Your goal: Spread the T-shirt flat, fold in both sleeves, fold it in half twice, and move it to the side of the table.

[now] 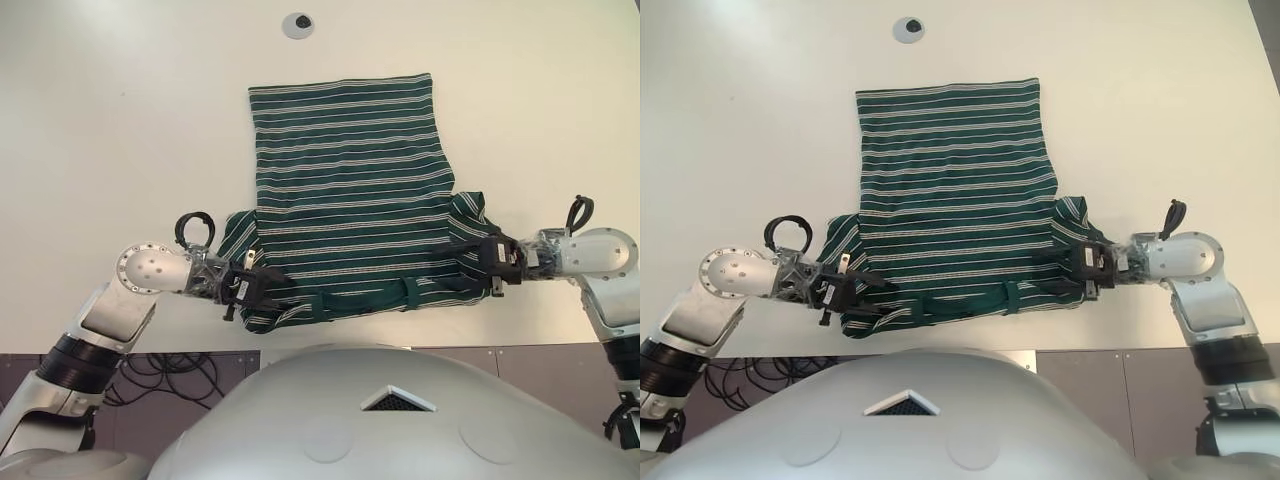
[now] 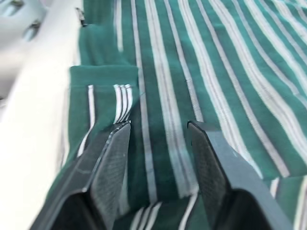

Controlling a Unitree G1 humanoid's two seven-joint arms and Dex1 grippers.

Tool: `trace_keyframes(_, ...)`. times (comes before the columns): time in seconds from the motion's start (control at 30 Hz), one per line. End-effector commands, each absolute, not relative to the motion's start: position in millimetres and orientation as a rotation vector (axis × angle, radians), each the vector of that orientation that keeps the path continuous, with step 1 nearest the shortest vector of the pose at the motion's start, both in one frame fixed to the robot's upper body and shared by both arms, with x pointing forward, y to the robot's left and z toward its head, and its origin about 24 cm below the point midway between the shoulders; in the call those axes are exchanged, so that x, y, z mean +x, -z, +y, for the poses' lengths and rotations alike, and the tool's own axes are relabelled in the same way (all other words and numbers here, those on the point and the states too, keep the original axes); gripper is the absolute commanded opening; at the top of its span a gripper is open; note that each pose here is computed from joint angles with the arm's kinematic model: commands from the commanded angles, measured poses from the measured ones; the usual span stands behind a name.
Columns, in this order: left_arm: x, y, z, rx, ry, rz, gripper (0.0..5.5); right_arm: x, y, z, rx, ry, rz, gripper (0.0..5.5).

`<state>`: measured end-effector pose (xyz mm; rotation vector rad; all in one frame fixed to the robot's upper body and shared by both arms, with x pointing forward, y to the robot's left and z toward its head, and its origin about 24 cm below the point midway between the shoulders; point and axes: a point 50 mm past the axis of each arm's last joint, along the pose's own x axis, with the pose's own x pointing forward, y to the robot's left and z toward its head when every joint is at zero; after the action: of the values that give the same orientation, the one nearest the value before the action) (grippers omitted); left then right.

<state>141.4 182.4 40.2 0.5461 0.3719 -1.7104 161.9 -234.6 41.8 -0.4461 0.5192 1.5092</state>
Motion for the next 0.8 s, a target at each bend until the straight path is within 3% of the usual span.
trace_keyframes(0.03,131.1,-43.6,181.5,0.511,1.761,0.389,1.55,152.7,-46.7,-237.4,-0.430,-1.553,0.553,2.17)
trace_keyframes(0.53,111.6,-49.1,178.5,0.414,1.834,0.422,1.55,129.6,-52.3,-244.2,-0.355,-1.652,0.664,2.17)
trace_keyframes(0.67,125.1,-67.9,187.6,0.379,1.679,0.331,1.55,137.3,-62.7,-245.3,-0.334,-1.606,0.591,2.17)
trace_keyframes(0.8,124.0,-84.0,213.9,0.153,1.395,0.296,1.55,144.8,-71.2,-248.1,-0.332,-1.541,0.530,2.17)
